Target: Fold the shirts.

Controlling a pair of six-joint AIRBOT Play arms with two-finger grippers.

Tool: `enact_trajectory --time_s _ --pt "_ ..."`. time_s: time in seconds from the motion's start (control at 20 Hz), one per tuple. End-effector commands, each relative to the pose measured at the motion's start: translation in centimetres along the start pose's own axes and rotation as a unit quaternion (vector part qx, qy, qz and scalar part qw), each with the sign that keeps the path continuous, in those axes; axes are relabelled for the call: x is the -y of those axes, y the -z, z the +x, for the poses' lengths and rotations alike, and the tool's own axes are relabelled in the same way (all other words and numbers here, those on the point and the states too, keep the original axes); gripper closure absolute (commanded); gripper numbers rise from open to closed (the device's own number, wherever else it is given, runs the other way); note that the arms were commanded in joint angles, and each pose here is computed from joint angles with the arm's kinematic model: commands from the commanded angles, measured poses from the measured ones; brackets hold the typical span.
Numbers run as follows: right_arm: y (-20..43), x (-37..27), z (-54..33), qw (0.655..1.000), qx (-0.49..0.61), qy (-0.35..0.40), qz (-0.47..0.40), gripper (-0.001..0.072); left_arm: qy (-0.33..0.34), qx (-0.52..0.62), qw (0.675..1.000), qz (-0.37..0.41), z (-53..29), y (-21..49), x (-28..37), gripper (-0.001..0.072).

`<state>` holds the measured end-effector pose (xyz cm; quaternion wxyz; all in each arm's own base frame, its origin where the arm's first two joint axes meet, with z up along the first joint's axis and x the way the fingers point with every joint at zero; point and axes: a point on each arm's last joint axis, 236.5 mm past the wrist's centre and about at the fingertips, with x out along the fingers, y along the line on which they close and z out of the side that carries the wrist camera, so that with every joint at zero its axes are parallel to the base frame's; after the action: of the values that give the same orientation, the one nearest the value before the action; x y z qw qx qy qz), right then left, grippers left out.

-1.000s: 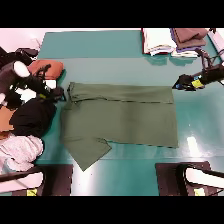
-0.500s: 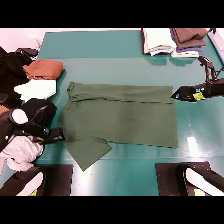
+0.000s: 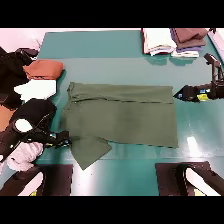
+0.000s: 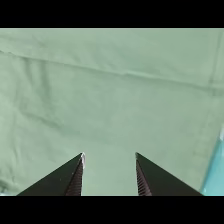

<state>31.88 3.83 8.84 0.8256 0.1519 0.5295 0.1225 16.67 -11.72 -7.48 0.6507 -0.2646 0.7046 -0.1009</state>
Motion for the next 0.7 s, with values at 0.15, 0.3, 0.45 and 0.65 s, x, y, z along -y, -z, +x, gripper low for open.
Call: enact_trajectory --time_s 0.15,0.3,0.45,0.65 --pt "11.7 9.2 0.0 0.976 -0.157 0.09 0.119 0.0334 0.015 0.021 0.998 0.062 -2.9 -1.8 2.6 0.0687" --pt "19.5 11.7 1.8 0.943 -0.237 0.09 0.216 0.0204 0.018 0.037 0.996 0.08 -3.5 -2.6 3.3 0.0687" --pt "22.7 10.7 4.5 0.922 -0.28 0.046 0.262 0.0247 0.018 0.044 0.996 0.079 -3.6 -3.0 3.3 0.0687" --pt "22.7 8.8 7.9 0.925 -0.293 0.016 0.242 0.029 0.017 0.048 0.996 0.079 -3.6 -3.2 3.3 0.0687"
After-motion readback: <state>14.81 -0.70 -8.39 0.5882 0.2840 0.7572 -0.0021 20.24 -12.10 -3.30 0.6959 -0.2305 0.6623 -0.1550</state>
